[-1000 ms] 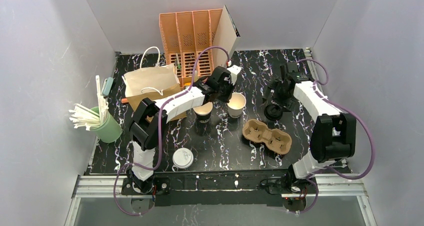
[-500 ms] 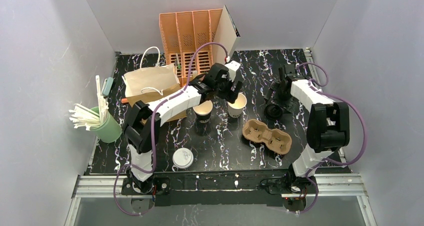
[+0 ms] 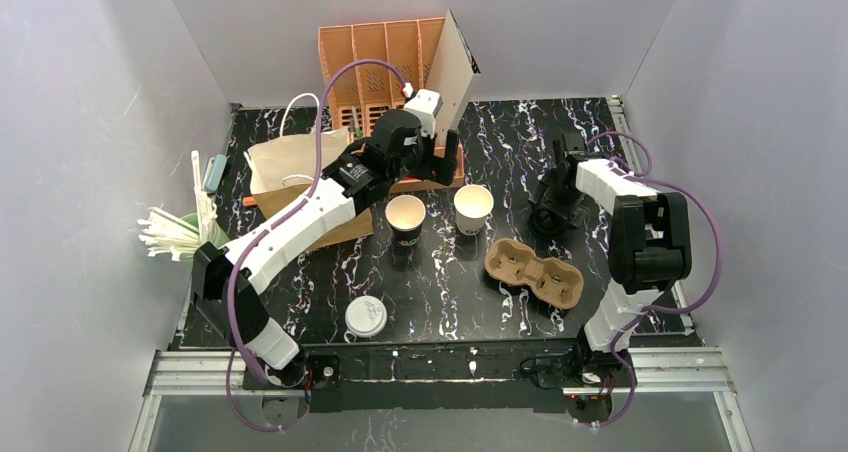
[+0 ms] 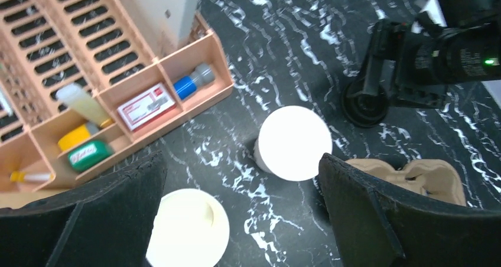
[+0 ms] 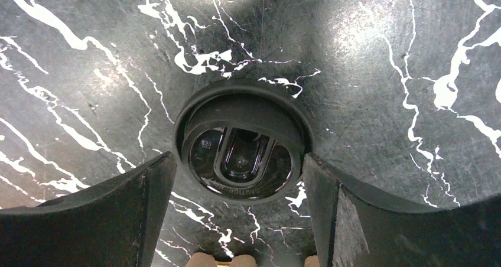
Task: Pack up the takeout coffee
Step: Place the coffee cup at the center of the board, then close the cup lid on the coffee cup.
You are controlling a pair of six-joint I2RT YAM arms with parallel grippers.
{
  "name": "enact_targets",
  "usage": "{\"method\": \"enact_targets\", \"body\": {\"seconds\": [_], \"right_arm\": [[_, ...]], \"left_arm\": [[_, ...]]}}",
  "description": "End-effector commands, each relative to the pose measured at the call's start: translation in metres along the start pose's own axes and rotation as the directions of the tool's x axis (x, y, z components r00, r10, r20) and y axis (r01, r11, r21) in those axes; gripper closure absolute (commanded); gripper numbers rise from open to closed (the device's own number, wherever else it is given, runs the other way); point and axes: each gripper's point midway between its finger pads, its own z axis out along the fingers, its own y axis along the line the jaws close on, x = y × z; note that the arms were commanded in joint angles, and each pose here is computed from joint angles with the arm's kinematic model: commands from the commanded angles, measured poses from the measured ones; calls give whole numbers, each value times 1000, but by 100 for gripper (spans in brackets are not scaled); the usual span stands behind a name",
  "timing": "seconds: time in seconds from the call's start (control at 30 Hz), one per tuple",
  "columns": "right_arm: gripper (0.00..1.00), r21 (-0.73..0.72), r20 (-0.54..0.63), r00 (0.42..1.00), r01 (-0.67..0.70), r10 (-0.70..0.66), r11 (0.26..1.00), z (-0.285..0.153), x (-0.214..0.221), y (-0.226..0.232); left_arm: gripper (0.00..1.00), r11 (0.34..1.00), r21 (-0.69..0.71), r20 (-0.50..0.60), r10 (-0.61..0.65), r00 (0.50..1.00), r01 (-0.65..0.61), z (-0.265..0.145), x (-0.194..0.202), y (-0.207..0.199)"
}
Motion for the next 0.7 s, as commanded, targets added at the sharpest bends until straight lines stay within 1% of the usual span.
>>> {"method": "enact_targets", "body": {"seconds": [0.0,0.2,0.4,0.53,0.67], "right_arm": [[14,18,-6,1000,-20,20,1000,8,-2,1],[16,61,-16,1000,-20,21,998,13,0,-6],[24,66,-24,1000,-14,16,998,13,0,-6],[26,38,-30,999,-19,20,999,-10,-4,1],[27,-70,8,1000,-24,24,997,-54,-15,17]], "left_arm": [[2,993,-107,-104,-70,992,59,-13,20,28],[2,990,-94,-180,-125,976,109,-13,30,30],[2,986,-111,-205,-145,968,124,-11,37,33],[2,985,-118,-208,-146,967,124,-12,37,34],[2,985,-119,-208,-147,967,124,-10,37,35]]}}
